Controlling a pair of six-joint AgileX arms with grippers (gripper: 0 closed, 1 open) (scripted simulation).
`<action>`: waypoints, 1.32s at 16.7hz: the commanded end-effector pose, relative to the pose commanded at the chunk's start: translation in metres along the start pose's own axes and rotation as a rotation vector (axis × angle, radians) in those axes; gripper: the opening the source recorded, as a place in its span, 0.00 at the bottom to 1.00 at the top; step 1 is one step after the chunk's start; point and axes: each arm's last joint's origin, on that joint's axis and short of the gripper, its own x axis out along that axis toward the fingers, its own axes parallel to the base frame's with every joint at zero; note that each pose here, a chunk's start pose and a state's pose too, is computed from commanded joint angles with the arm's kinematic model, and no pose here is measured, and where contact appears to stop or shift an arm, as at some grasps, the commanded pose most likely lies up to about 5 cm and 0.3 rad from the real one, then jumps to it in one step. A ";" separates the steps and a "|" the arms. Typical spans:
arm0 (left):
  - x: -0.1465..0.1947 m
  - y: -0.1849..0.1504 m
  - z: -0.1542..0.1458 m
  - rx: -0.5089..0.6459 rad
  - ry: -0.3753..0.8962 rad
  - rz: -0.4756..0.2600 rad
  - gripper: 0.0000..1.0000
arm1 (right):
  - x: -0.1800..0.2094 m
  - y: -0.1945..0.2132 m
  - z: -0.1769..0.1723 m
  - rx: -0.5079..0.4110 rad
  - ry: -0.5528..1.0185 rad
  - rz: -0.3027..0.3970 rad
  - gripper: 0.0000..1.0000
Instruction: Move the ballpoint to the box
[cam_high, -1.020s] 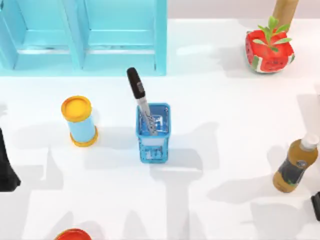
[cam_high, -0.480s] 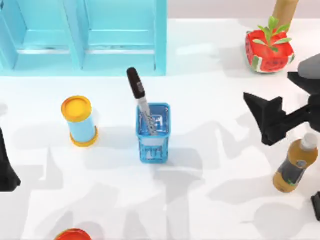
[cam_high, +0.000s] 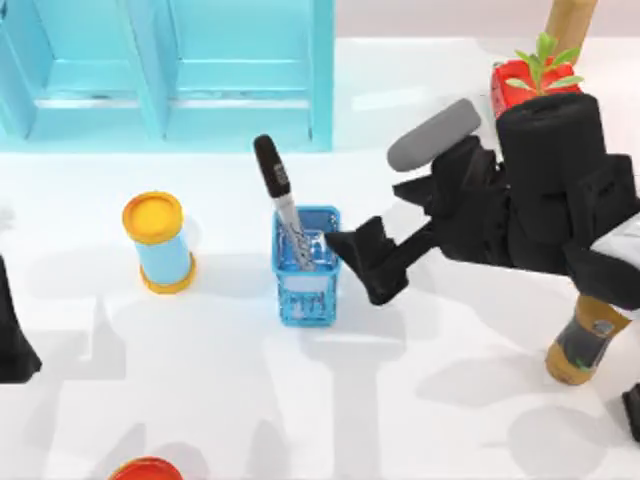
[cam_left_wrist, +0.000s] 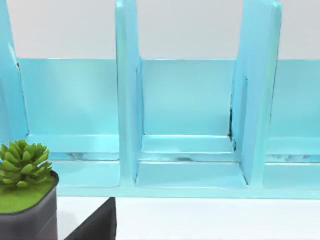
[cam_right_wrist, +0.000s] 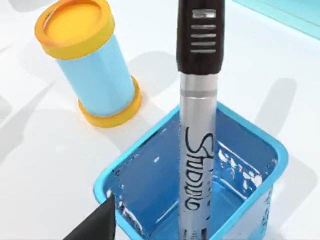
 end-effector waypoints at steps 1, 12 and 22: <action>0.000 0.000 0.000 0.000 0.000 0.000 1.00 | 0.008 0.002 -0.002 -0.001 0.016 0.015 1.00; 0.000 0.000 0.000 0.000 0.000 0.000 1.00 | 0.044 0.004 0.001 -0.003 0.027 0.029 1.00; 0.000 0.000 0.000 0.000 0.000 0.000 1.00 | 0.115 0.007 -0.007 -0.002 0.033 0.028 1.00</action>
